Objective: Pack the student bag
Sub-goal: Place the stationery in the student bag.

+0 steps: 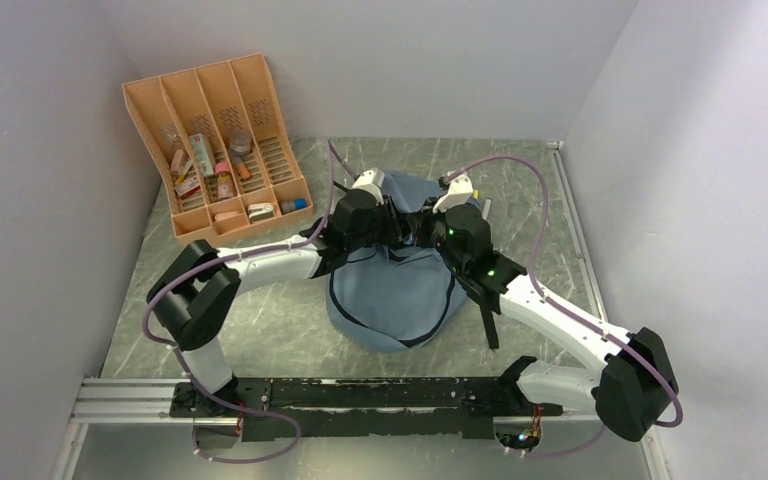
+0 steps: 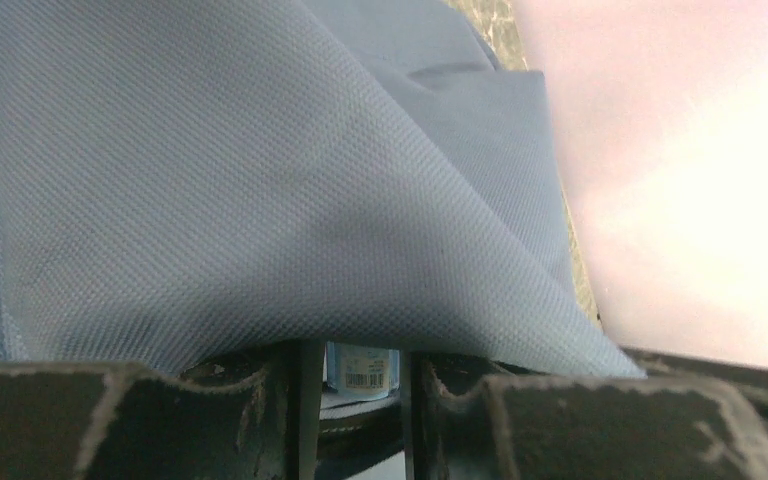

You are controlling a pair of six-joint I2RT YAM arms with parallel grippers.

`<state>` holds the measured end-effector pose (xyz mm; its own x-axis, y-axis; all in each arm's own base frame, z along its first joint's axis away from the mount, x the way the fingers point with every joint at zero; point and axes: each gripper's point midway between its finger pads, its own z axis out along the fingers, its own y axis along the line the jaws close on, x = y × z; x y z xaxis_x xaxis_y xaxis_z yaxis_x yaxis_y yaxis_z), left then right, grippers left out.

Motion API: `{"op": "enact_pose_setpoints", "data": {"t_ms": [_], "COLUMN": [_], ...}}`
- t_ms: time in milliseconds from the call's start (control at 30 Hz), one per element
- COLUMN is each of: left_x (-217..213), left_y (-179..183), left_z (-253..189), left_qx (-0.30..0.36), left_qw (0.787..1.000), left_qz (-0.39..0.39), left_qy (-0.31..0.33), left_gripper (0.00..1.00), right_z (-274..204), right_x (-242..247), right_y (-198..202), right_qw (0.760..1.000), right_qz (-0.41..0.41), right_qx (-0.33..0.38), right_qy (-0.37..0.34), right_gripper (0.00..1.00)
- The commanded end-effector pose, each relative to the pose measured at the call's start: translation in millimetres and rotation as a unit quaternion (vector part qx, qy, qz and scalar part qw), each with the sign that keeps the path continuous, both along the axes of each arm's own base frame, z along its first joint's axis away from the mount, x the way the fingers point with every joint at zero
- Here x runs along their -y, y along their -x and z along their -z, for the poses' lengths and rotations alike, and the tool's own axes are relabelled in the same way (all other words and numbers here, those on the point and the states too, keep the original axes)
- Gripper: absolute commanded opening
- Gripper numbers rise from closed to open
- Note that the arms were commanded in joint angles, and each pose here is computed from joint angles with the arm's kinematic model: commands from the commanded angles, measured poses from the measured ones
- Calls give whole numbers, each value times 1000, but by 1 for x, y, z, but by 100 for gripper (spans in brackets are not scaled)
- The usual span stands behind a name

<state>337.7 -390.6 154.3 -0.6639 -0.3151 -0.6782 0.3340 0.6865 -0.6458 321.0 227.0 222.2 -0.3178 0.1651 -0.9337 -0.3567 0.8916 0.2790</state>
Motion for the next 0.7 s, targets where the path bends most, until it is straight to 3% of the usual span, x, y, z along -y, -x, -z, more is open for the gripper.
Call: {"op": "enact_pose_setpoints", "data": {"t_ms": [0,400,533,667], "left_x": [5,23,15,2], "left_y": [-31,-18,-11,-2], "left_z": [-27,-17,-15,-15], "left_qx": [32,19,15,14], "left_qw": [998,1000,1000,1000], "left_qz": [-56,-3,1,-2], "left_qy": [24,24,8,-4], "left_gripper": [17,47,52,52], "right_z": [-50,-44,-42,-40], "right_x": [-11,-12,-11,-11], "right_y": [2,0,-1,-3], "right_qw": [996,997,997,997], "right_qz": [-16,-15,-12,-9], "right_qx": [55,48,47,47], "right_qy": [-72,-66,-64,-58], "right_gripper": [0,0,0,0]}}
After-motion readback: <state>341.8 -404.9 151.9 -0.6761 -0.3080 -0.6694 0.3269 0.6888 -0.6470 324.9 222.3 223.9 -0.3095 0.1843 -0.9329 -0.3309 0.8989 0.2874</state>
